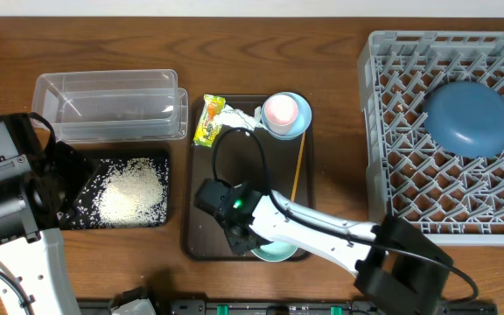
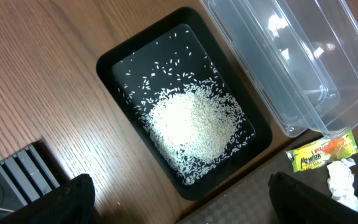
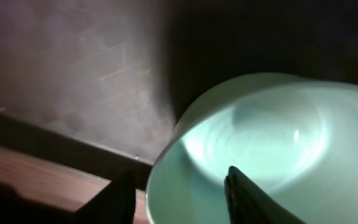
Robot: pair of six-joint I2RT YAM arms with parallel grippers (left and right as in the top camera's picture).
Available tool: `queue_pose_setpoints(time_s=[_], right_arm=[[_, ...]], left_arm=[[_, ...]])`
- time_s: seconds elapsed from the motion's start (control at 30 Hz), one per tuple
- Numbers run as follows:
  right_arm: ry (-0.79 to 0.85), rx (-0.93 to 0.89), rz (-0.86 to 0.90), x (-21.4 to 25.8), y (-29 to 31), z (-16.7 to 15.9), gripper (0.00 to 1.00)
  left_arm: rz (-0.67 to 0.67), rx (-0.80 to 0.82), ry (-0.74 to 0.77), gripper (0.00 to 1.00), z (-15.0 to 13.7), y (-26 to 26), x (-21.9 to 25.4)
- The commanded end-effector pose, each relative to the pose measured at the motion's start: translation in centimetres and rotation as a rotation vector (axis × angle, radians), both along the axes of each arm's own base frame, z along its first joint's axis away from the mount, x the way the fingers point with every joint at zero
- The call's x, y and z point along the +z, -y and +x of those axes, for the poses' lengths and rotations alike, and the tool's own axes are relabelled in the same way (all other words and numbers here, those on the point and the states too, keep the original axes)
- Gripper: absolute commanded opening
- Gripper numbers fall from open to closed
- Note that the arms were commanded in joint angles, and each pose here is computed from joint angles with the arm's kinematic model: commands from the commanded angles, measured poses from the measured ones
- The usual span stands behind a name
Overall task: Sort waste into correct bins and load items into the dishwasher rack
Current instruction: 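Move the right gripper to the mint-green bowl and grasp its rim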
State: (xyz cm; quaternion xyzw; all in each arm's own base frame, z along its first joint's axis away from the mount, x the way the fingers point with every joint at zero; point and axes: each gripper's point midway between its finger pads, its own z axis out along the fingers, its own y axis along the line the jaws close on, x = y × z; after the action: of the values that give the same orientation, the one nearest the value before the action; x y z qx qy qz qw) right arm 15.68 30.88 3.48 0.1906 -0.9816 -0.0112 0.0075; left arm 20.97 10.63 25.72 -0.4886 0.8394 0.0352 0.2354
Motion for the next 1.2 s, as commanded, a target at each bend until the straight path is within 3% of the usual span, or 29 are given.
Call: queue_pose_setpoints(time_s=[0.0, 0.43, 0.77, 1.17], right_arm=[[0.008, -0.015, -0.002, -0.2, -0.2, -0.1, 0.42], [0.066, -0.04, 0.003, -0.6, -1.6, -0.9, 0.31], [0.088, -0.036, -0.019, -1.2, -1.5, -0.9, 0.3], [0.097, -0.054, -0.044, -2.2, -1.1, -0.8, 0.18]], left_arm=[[0.018, 0.022, 0.008, 0.92, -0.1, -0.5, 0.5], [0.018, 0.022, 0.008, 0.92, -0.1, -0.5, 0.5], [0.018, 0.022, 0.008, 0.92, -0.1, -0.5, 0.5], [0.018, 0.022, 0.008, 0.92, -0.1, -0.5, 0.5]])
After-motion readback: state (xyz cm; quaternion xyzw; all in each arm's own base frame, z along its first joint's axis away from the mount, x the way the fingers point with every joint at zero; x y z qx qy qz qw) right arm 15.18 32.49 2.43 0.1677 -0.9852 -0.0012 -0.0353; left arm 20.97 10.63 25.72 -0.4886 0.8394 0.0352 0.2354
